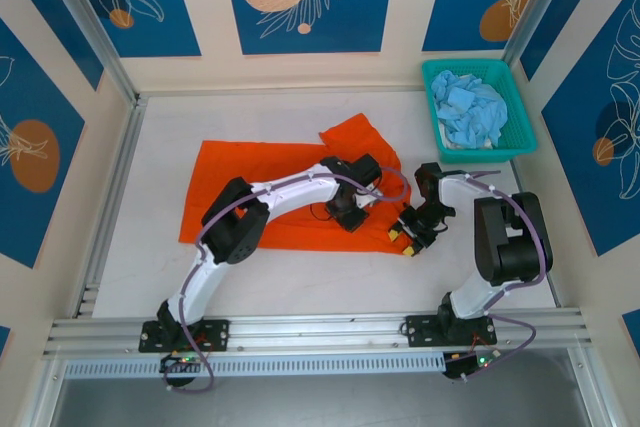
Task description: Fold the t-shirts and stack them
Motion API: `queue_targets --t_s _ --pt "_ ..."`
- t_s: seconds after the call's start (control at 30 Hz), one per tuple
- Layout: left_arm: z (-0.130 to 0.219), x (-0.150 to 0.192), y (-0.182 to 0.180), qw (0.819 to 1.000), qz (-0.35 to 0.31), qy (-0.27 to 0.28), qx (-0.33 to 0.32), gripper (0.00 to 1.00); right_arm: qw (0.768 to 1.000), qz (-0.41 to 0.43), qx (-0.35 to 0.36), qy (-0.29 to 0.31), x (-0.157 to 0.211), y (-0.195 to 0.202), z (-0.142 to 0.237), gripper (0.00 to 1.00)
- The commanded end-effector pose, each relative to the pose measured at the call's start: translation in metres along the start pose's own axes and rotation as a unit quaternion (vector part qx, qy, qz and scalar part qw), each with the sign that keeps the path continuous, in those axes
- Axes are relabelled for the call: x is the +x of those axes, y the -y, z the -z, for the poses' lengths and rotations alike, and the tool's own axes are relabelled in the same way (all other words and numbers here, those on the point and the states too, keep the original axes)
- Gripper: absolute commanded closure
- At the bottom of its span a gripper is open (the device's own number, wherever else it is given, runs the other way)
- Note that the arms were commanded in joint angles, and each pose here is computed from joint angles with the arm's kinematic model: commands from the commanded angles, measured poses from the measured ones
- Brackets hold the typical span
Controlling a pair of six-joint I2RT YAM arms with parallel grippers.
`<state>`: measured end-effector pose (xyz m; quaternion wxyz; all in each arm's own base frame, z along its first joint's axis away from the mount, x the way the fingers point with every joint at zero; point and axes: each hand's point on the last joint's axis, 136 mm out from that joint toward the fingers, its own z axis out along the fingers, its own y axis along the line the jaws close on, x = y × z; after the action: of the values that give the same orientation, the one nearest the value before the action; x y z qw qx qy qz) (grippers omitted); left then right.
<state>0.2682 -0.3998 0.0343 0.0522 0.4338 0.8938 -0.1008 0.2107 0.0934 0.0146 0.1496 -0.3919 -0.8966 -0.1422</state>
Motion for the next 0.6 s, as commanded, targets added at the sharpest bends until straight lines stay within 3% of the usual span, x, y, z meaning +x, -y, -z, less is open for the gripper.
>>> queue_targets --t_s 0.0,0.07,0.57 --pt "0.008 -0.003 -0.004 1.0 0.003 0.001 -0.009 0.95 1.0 -0.003 0.013 -0.002 -0.004 0.004 -0.008 0.56" --pt "0.012 -0.005 -0.008 1.0 0.005 0.006 -0.017 1.0 1.0 -0.002 0.014 -0.003 -0.003 0.004 -0.008 0.57" --pt "0.04 -0.024 -0.052 0.995 0.063 0.05 -0.053 1.0 1.0 -0.004 0.023 -0.006 -0.007 0.0 -0.008 0.57"
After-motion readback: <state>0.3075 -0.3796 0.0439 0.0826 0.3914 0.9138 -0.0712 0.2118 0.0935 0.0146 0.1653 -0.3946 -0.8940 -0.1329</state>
